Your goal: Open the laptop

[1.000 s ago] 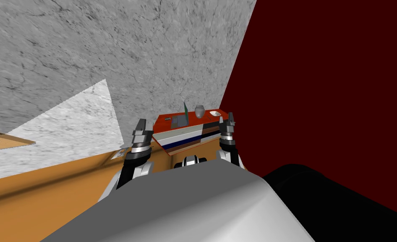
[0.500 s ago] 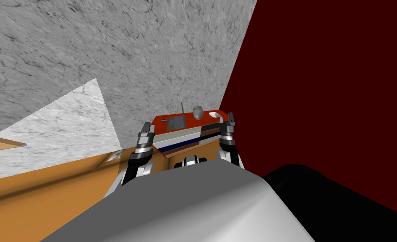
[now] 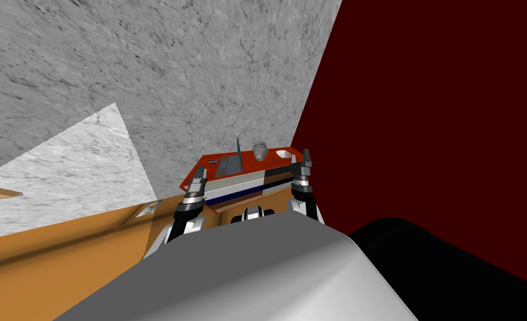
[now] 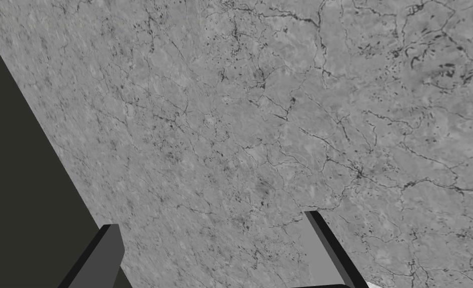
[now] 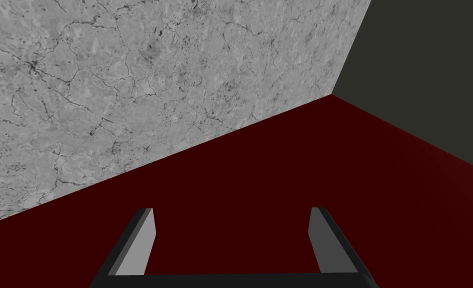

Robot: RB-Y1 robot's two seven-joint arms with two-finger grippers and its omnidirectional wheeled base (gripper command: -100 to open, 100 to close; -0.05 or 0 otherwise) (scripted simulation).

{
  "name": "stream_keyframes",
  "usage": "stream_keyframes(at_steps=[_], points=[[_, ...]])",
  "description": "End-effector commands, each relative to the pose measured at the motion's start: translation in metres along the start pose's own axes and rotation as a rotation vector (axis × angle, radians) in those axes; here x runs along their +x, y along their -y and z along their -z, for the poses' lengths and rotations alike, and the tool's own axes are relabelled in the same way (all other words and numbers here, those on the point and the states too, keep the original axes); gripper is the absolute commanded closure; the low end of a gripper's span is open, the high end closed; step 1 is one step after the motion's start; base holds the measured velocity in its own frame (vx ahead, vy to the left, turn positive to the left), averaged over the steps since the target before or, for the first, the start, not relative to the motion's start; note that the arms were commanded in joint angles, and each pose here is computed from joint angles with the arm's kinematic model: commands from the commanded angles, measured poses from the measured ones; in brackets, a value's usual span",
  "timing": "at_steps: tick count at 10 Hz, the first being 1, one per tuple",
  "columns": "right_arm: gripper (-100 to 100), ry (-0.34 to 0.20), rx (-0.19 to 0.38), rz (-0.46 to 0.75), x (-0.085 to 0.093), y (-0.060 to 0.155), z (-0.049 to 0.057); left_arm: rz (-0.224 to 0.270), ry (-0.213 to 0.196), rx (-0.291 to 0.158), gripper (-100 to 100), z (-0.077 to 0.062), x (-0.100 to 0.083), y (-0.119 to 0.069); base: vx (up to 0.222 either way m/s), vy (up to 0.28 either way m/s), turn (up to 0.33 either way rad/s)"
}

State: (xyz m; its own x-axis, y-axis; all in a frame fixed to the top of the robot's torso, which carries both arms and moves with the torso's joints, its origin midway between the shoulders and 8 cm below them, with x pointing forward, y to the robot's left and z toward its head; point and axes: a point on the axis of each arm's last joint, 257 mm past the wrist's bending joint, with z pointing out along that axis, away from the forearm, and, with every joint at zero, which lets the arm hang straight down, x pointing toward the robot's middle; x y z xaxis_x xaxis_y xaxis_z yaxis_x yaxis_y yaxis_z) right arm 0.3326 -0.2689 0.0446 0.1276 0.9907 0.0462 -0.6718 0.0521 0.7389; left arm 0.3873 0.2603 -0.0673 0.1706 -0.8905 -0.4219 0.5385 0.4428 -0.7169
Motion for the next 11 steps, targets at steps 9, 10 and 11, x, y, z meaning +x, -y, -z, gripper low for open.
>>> stream_keyframes(at_steps=[9, 10, 11], points=[[0, 0.000, 0.000, 0.000, 0.000, 0.000, 0.000, -0.129, -0.051, -0.103, -100, 0.035, 0.022, -0.067, 0.091, -0.117, 0.028], [0, 0.000, 0.000, 0.000, 0.000, 0.000, 0.000, -0.137, -0.052, -0.115, -100, 0.038, 0.025, -0.073, 0.101, -0.125, 0.024], [0, 0.000, 0.000, 0.000, 0.000, 0.000, 0.000, -0.142, -0.051, -0.126, -100, 0.042, 0.027, -0.079, 0.082, -0.117, 0.027]])
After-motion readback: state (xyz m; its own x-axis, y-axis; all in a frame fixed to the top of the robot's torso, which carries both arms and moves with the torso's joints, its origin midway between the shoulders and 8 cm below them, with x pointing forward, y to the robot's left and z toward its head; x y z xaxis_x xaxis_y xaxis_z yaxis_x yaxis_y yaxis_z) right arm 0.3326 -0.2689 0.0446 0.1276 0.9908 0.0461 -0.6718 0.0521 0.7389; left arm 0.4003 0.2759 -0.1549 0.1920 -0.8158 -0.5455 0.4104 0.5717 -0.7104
